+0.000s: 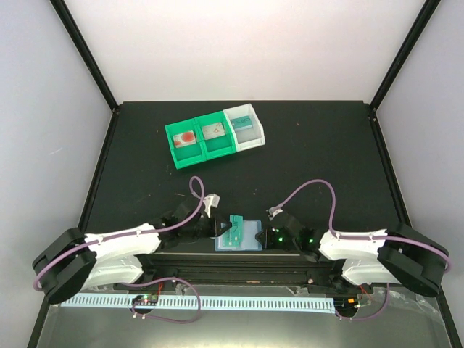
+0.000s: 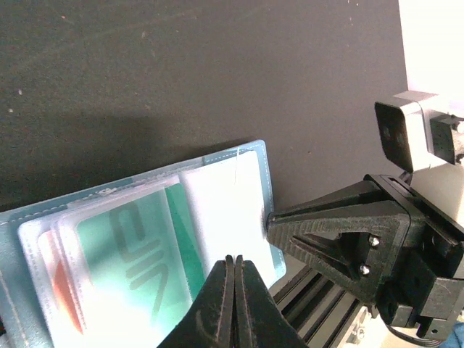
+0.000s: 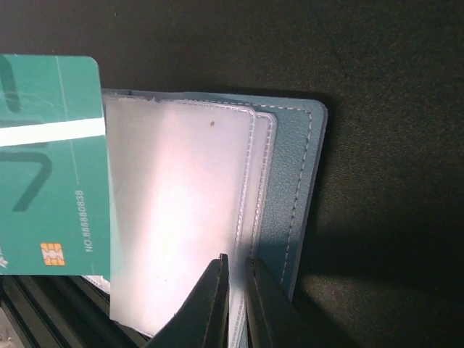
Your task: Take the credit cards out of the card holder
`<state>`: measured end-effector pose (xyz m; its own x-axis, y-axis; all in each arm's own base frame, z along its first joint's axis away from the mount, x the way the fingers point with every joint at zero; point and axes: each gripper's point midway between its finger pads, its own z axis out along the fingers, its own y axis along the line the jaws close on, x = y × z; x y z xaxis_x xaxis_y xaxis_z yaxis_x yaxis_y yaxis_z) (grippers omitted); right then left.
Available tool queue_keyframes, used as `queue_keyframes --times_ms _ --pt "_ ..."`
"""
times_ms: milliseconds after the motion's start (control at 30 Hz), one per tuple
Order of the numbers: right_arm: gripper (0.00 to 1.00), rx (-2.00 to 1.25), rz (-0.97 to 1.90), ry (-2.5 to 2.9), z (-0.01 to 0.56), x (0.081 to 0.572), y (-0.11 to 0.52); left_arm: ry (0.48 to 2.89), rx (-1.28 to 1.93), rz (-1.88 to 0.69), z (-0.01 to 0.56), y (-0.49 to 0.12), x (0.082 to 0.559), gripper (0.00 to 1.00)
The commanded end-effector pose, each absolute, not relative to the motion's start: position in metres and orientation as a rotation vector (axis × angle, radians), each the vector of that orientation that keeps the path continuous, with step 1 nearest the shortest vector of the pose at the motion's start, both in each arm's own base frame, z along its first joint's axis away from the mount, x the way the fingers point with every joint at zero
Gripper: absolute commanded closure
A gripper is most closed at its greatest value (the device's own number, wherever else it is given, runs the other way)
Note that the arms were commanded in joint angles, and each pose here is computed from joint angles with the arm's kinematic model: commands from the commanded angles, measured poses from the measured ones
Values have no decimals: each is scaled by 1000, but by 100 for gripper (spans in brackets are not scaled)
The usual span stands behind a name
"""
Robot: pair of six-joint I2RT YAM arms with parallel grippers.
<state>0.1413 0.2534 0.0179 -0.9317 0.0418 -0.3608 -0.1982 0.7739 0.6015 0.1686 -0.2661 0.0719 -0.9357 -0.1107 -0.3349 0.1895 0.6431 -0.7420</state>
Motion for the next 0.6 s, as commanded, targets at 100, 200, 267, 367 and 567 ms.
queue_keyframes --times_ms 100,200,267,367,567 --pt "88 -198 896 2624 17 135 246 2522 48 -1123 71 -251 168 98" --pt "85 -219 908 2587 32 138 248 2517 53 -1112 74 -247 166 98" --pt "83 -255 917 2557 46 139 250 2496 61 -1120 81 -245 165 98" --pt "78 -352 948 2480 75 140 256 2456 121 -1179 95 -247 160 98" --pt "73 -557 1017 2341 127 131 262 2371 309 -1319 129 -252 137 98"
